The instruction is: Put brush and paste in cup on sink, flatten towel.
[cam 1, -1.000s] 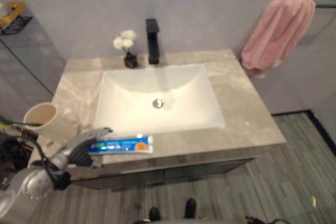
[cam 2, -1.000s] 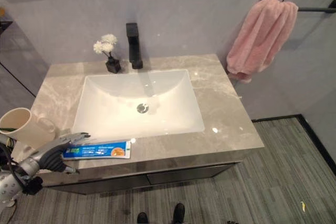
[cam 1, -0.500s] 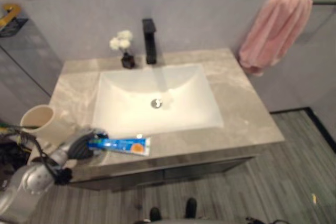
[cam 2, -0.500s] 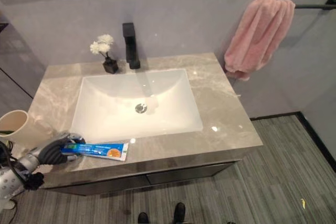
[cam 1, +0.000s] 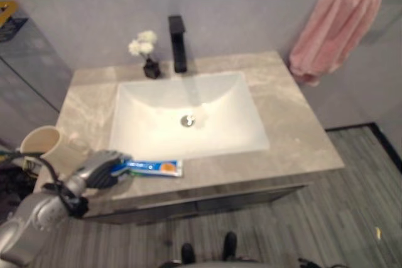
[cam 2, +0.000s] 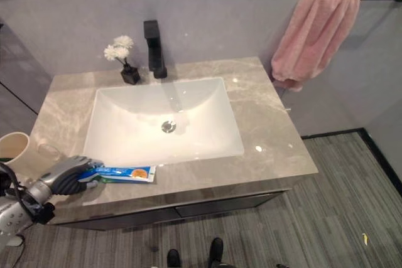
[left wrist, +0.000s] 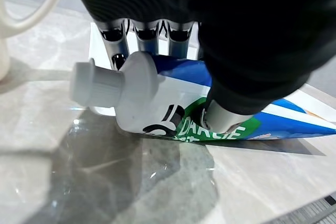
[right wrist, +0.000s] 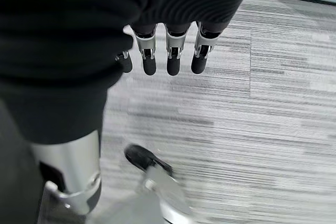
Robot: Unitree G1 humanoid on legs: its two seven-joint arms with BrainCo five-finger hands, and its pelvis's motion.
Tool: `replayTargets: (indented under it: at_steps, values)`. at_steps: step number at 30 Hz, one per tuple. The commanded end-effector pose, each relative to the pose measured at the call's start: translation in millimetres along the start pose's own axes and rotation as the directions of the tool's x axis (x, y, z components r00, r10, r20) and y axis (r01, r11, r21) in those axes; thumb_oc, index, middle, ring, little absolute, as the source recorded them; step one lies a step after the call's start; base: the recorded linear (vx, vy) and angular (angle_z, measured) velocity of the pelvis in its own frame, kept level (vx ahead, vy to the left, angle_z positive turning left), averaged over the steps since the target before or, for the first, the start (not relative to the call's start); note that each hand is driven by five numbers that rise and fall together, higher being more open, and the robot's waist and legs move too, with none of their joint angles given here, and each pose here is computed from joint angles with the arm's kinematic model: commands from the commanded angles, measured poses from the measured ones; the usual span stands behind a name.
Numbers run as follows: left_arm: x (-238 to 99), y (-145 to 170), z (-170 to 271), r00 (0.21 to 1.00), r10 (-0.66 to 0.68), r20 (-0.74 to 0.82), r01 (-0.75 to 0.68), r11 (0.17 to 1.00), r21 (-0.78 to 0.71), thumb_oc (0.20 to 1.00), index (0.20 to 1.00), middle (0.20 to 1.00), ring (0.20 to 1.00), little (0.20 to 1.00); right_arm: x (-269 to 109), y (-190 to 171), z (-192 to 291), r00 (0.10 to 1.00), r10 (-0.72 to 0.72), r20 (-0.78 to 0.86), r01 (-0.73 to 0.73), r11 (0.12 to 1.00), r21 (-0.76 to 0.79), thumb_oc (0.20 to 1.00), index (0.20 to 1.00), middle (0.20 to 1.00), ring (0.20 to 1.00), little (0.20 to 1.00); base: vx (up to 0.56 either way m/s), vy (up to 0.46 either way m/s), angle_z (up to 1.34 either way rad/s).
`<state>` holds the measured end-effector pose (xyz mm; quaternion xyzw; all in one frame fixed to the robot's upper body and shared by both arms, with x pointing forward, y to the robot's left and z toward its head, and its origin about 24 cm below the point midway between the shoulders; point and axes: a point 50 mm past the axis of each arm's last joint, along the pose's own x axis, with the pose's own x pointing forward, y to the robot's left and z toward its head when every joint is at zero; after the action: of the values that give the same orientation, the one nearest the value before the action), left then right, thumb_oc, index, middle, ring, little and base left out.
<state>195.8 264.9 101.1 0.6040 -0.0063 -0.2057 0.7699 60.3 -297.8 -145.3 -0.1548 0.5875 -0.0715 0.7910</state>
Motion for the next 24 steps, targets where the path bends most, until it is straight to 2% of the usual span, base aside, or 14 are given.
replayTargets:
  at_steps: [1, 4, 5, 7, 9, 11, 12, 13, 16, 17, 19, 20, 22, 24]
  values:
    - [-1, 11, 7, 0.994, 0.106, 0.034, -0.106, 0.994, 0.011, 0.2, 0.2, 0.2, 0.2, 0.2, 0, -20, 29, 0.987, -0.107, 0.116, 0.109, 0.994, -0.007, 1.0, 1.0, 1.0, 1.0, 1.0, 0.0, 0.0, 0.0]
    - [4, 24, 10, 0.974, 0.223, 0.049, -0.222, 0.975, -0.026, 0.2, 0.2, 0.2, 0.2, 0.2, -10, -56, 73, 0.929, -0.236, 0.286, 0.223, 0.972, 0.078, 1.0, 1.0, 1.0, 1.0, 1.0, -0.01, -0.002, -0.02]
    - [4, 35, 13, 0.95, 0.307, 0.054, -0.306, 0.952, -0.026, 0.2, 0.2, 0.2, 0.2, 0.2, -26, -77, 103, 0.853, -0.309, 0.42, 0.281, 0.951, 0.127, 1.0, 1.0, 1.0, 1.0, 1.0, -0.02, -0.002, -0.09]
    - [3, 35, 13, 0.95, 0.307, 0.055, -0.306, 0.952, -0.028, 0.2, 0.2, 0.2, 0.2, 0.2, -27, -78, 102, 0.854, -0.31, 0.417, 0.283, 0.951, 0.127, 1.0, 1.0, 1.0, 1.0, 1.0, -0.02, 0.001, -0.1]
    - [4, 53, 15, 0.895, 0.443, 0.058, -0.442, 0.897, -0.029, 0.2, 0.2, 0.2, 0.2, 0.2, -63, -99, 151, 0.685, -0.373, 0.626, 0.359, 0.92, 0.156, 1.0, 1.0, 1.0, 1.0, 1.0, 0.0, 0.001, -0.03]
    - [5, 64, 20, 0.845, 0.531, 0.073, -0.529, 0.848, -0.044, 0.2, 0.2, 0.2, 0.2, 0.2, -83, -101, 169, 0.585, -0.387, 0.713, 0.362, 0.911, 0.197, 1.0, 1.0, 1.0, 1.0, 1.0, 0.0, 0.0, 0.0]
    - [7, 74, 24, 0.797, 0.596, 0.092, -0.594, 0.803, -0.053, 0.2, 0.2, 0.2, 0.2, 0.2, -101, -101, 189, 0.487, -0.395, 0.779, 0.357, 0.904, 0.235, 1.0, 1.0, 1.0, 1.0, 1.0, 0.0, 0.0, 0.0]
    - [8, 75, 24, 0.796, 0.598, 0.093, -0.596, 0.801, -0.053, 0.2, 0.2, 0.2, 0.2, 0.2, -102, -101, 189, 0.485, -0.397, 0.779, 0.358, 0.903, 0.237, 1.0, 1.0, 1.0, 1.0, 1.0, 0.0, 0.0, 0.0]
    - [14, 95, 34, 0.691, 0.71, 0.133, -0.707, 0.703, -0.078, 0.2, 0.2, 0.2, 0.2, 0.2, -127, -84, 227, 0.34, -0.35, 0.873, 0.259, 0.927, 0.271, 1.0, 1.0, 1.0, 1.0, 1.0, 0.0, 0.003, 0.01]
    - [17, 105, 41, 0.637, 0.754, 0.161, -0.75, 0.654, -0.092, 0.2, 0.2, 0.2, 0.2, 0.2, -151, -69, 253, 0.219, -0.29, 0.932, 0.174, 0.951, 0.255, 1.0, 1.0, 1.0, 1.0, 1.0, -0.03, 0.007, 0.04]
    - [19, 113, 48, 0.592, 0.783, 0.193, -0.78, 0.616, -0.107, 0.2, 0.2, 0.2, 0.2, 0.2, -168, -55, 271, 0.13, -0.251, 0.959, 0.061, 0.968, 0.245, 1.0, 1.0, 1.0, 1.0, 1.0, -0.01, 0.004, 0.06]
    - [19, 114, 48, 0.59, 0.784, 0.193, -0.782, 0.615, -0.106, 0.2, 0.2, 0.2, 0.2, 0.2, -168, -55, 272, 0.128, -0.251, 0.959, 0.058, 0.968, 0.246, 1.0, 1.0, 1.0, 1.0, 1.0, -0.01, 0.003, 0.11]
    - [22, 124, 59, 0.523, 0.818, 0.237, -0.815, 0.562, -0.141, 0.2, 0.2, 0.2, 0.2, 0.2, -189, -28, 300, 0.015, -0.207, 0.978, -0.189, 0.96, 0.206, 1.0, 1.0, 1.0, 1.0, 1.0, 0.0, 0.006, 0.1]
    - [24, 128, 64, 0.495, 0.832, 0.25, -0.826, 0.54, -0.163, 0.2, 0.2, 0.2, 0.2, 0.2, -196, 1, 316, -0.005, -0.14, 0.99, -0.335, 0.933, 0.13, 1.0, 1.0, 1.0, 1.0, 1.0, 0.0, 0.012, 0.05]
